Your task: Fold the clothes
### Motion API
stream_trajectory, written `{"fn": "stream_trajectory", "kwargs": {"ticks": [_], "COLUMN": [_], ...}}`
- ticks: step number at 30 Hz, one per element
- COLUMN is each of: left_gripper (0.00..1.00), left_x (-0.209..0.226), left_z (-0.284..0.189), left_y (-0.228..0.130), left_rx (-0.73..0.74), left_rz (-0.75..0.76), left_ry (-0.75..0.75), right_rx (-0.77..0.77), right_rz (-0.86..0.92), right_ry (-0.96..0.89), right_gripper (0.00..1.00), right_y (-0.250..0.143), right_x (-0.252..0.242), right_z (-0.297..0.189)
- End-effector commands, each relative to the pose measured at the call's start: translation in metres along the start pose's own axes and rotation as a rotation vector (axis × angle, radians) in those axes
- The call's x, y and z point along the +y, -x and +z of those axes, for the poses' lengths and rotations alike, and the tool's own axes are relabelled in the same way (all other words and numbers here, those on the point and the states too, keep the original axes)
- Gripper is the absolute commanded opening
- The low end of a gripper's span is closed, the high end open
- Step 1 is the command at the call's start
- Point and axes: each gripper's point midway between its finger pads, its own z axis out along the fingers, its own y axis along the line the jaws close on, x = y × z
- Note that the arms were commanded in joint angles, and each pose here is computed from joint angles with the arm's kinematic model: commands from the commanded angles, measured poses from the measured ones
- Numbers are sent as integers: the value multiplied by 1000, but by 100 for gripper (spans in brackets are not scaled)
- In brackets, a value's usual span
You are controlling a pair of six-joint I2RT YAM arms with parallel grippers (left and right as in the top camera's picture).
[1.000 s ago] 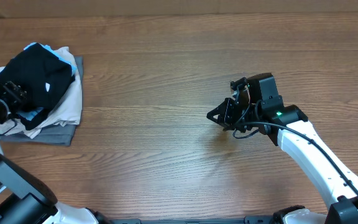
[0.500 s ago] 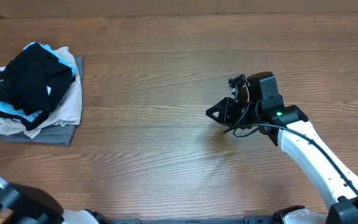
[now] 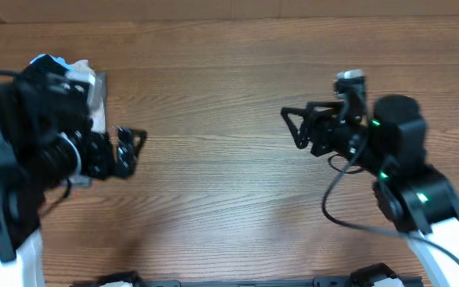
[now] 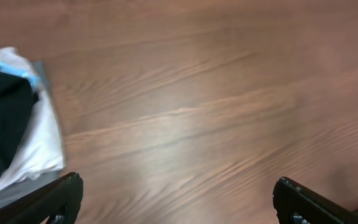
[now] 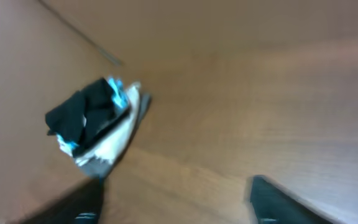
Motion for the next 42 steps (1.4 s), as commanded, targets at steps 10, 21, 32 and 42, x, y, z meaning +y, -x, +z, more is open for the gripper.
{"fn": "stream_trajectory", "kwargs": {"ticks": [10,21,32,42], "left_gripper": [100,100,100,100], "left_x": [29,34,39,44], "left_z": [-5,13,31,47], "left_y": [-16,-15,-15,-16], "left_rx": [78,134,191,244], "left_rz": [-66,-74,-83,-91], "left_ry": [268,266,265,264], "right_rx": [-93,-10,-271,-299], "right_rz": [-54,4,-294,-291], "right_ry": [-26,-55,-206,-525], "right_gripper": [100,100,100,100], "right_y": [20,2,46,-16], "right_x": [7,-5,-5,-75], "right_z": [-25,-12,-96,-126]}}
